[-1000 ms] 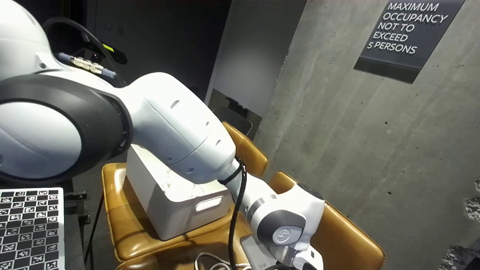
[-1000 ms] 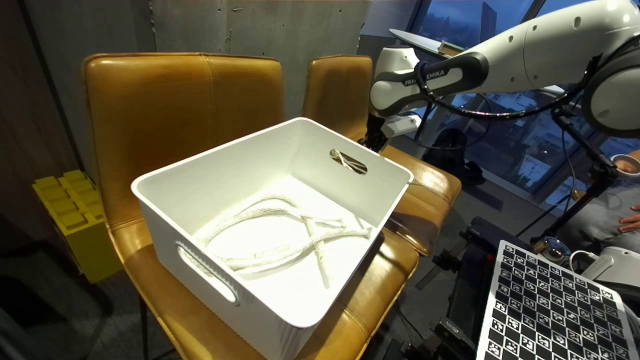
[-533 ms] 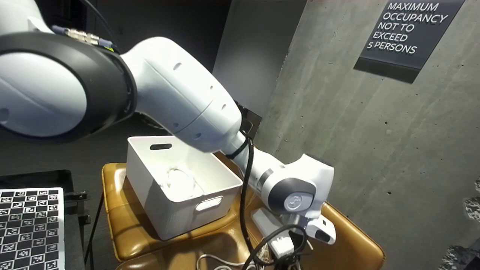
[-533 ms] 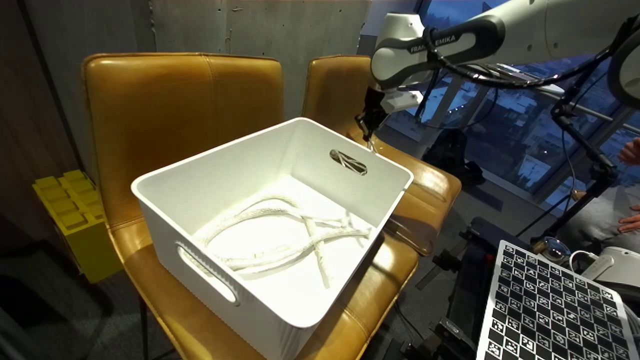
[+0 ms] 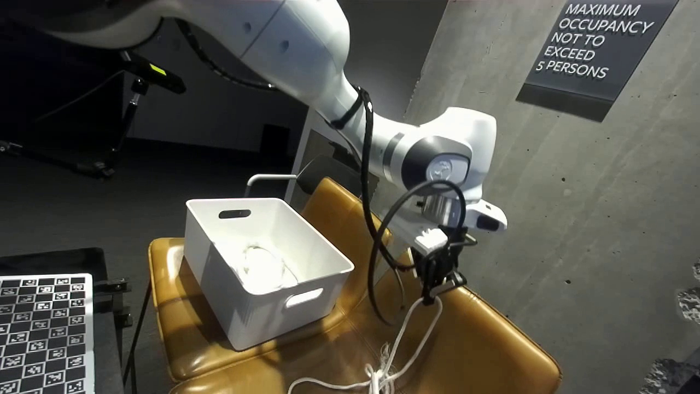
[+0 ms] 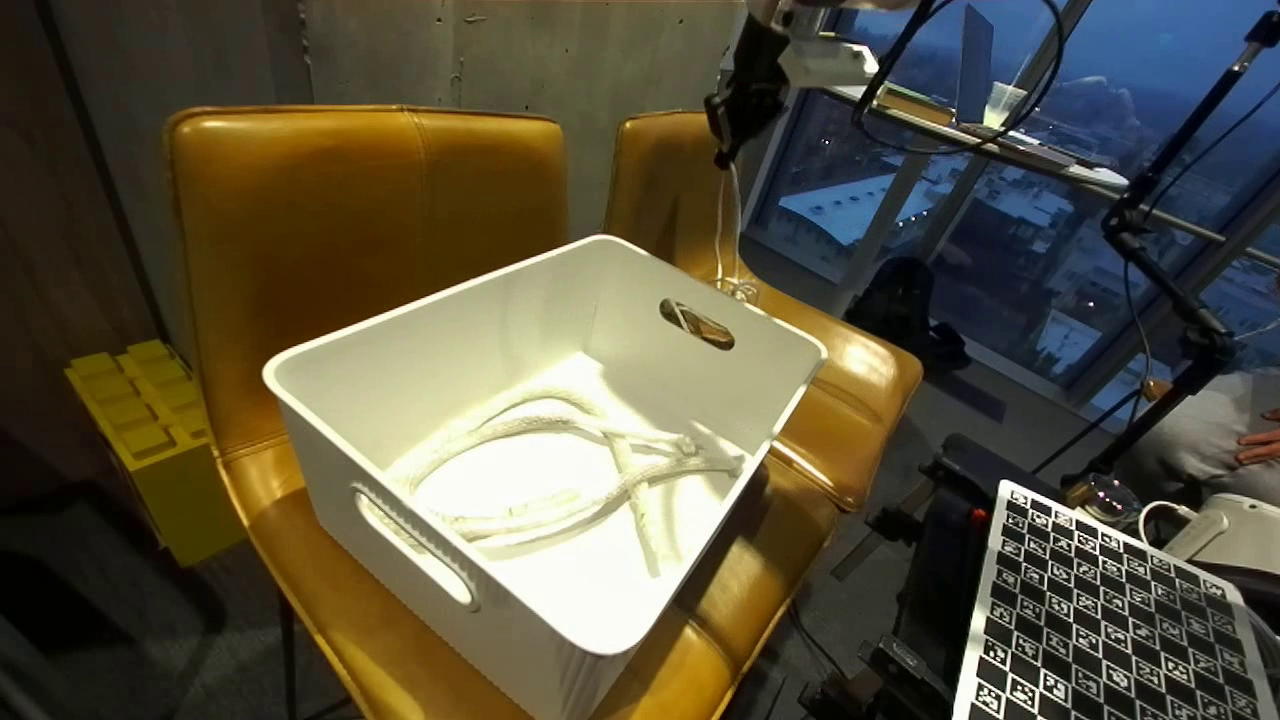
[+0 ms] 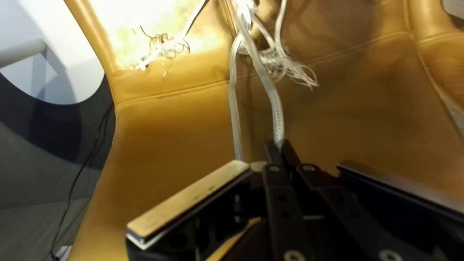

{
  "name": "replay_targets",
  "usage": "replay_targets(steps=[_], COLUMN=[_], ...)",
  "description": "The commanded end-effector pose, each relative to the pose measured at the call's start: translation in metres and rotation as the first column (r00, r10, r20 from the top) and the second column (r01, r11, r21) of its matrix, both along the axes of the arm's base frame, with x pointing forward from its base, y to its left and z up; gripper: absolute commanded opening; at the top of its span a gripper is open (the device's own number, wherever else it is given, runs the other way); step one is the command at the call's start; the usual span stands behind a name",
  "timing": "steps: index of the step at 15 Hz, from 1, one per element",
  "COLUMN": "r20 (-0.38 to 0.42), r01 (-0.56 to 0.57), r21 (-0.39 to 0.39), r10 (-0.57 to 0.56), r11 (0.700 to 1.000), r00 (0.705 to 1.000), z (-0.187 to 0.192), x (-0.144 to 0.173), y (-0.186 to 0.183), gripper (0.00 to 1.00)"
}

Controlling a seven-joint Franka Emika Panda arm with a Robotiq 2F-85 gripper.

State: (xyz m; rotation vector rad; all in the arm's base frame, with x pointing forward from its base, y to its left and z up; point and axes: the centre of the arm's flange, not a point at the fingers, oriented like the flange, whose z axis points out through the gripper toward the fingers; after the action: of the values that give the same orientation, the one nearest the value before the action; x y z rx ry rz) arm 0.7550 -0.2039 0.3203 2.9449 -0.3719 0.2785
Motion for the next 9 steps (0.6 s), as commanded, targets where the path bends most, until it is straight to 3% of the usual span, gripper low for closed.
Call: replay_targets(steps=[1,9], r20=[0.080,0.245], r01=[-0.050,-0.115], r21=[0.016,0.037], r10=[0.048,0.103], r11=[0.999,0.993], r00=[0.996,0.964], z=[0.074,0.256], x=[-0.040,-0.094], y=[0.046,0.104], gripper=[0.01,0.01])
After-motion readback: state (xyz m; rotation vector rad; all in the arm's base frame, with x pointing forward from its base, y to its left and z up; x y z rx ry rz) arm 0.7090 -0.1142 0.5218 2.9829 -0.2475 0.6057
